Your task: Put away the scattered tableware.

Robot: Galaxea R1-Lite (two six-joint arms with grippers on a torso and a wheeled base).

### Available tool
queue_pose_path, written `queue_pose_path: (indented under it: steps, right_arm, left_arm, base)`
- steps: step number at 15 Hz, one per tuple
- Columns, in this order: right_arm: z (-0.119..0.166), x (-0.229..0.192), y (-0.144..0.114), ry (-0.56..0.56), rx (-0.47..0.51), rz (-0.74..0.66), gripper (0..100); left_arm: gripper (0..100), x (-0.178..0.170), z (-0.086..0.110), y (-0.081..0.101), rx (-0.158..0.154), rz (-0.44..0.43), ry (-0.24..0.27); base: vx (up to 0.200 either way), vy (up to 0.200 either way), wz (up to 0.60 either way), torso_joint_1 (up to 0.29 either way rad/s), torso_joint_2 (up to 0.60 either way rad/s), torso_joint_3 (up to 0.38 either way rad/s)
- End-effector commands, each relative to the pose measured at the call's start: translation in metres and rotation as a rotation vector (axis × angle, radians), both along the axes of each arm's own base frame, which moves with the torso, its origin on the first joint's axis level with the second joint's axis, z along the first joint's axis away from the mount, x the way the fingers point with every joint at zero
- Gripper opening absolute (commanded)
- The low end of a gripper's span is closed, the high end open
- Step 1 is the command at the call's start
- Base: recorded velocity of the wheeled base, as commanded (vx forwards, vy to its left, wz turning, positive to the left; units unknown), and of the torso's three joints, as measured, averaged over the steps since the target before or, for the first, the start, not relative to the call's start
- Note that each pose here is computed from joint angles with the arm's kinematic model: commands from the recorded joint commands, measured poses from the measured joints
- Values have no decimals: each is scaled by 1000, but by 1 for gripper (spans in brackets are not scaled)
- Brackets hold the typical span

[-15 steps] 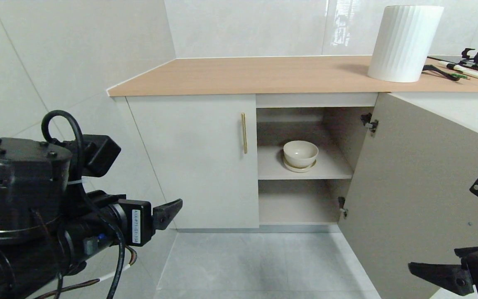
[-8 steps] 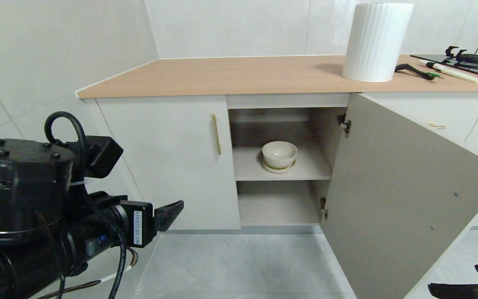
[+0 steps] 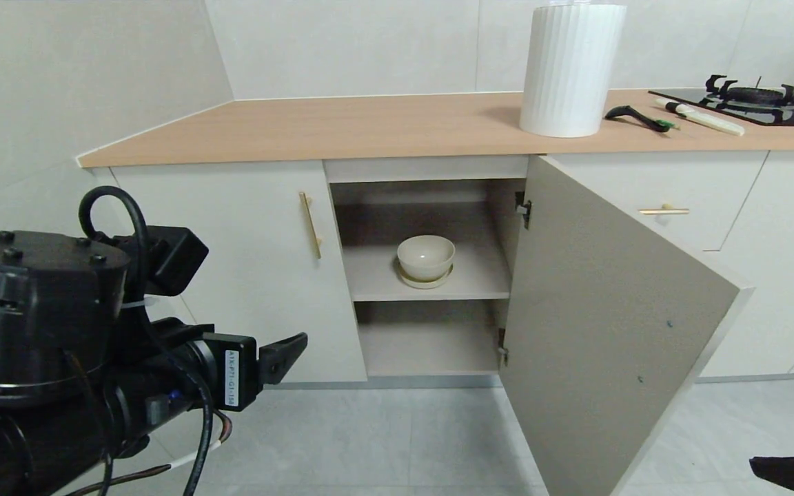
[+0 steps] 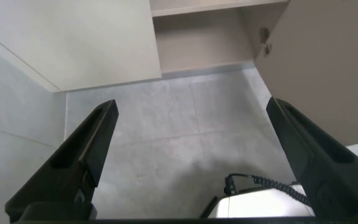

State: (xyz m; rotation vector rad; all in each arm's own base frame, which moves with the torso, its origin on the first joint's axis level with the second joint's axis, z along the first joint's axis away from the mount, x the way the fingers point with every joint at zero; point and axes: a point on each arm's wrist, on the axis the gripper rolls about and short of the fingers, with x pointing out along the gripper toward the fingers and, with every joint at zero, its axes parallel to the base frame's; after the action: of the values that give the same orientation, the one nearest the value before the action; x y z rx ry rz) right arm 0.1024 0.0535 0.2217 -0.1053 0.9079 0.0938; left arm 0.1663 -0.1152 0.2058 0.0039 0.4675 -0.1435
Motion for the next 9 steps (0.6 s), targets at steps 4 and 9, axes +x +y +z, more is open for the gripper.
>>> queue_pose_path:
  steps: [4, 9]
  right_arm:
    - [9, 24, -24, -17, -41, -214, 100]
    - [-21, 86, -33, -55, -17, -357, 100]
  left_arm:
    - [100, 0, -1, 0, 4, 1, 4]
    - [100, 0, 0, 0, -4, 1, -1]
  base:
    - [0, 0, 0, 0, 0, 0]
    - [0, 0, 0, 0, 0, 0]
